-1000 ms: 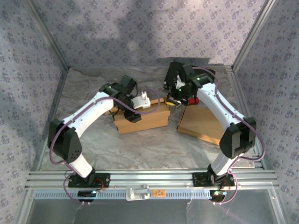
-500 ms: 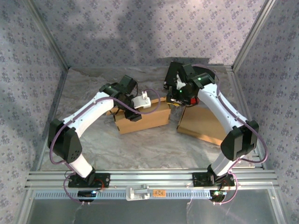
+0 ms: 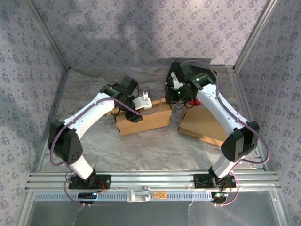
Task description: Fold the paper box
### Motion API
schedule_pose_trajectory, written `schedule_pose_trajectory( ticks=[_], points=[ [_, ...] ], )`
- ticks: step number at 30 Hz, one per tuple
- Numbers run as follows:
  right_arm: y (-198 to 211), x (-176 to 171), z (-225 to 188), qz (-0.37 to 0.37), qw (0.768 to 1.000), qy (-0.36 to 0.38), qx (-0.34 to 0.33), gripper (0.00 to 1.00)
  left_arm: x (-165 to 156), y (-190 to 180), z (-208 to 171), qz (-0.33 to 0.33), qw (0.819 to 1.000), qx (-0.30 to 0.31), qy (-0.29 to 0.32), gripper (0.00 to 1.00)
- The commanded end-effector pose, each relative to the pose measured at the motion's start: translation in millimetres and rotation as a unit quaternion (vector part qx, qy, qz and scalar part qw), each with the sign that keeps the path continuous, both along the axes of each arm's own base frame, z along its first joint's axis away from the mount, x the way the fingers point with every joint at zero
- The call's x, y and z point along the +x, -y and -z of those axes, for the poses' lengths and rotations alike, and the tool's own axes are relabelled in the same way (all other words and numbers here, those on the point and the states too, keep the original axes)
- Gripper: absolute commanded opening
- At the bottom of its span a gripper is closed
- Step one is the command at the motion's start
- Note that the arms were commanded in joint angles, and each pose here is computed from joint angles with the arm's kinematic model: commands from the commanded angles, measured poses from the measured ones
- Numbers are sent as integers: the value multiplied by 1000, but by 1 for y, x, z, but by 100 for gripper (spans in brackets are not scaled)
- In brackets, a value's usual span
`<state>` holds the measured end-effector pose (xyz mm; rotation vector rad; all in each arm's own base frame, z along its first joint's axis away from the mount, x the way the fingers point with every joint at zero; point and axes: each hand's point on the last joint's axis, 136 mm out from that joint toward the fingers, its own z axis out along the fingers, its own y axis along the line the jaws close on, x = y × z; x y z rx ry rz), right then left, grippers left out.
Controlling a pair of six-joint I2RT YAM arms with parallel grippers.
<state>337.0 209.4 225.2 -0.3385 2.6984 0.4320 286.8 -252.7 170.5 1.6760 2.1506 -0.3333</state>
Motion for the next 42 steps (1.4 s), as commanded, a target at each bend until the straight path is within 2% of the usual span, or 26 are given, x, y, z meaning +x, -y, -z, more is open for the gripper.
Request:
schedule_pose_trajectory(
  ticks=[1,7,13,21,30,34,42],
  points=[
    [-2,3,4,-11,1000,2,-18,39,-1,3,-9,4,1000,-11,0,54],
    [3,6,9,-14,999,1,-39,23,-2,3,-10,3,1000,-13,-1,54],
    [1,11,15,-17,998,2,-52,19,-2,3,-10,4,1000,-12,0,54],
    [1,14,11,-7,997,10,-77,0,-1,4,-11,3,1000,-13,2,54],
    [-21,-5,12,68,995,-78,-1,0,-1,5,-11,1,1000,-15,0,54],
    [-25,-4,9,92,991,-95,33,0,-1,6,-10,1,1000,-16,-1,54],
    [-13,-1,13,111,988,-98,38,0,0,4,-10,-1,1000,-14,3,55]
  ],
)
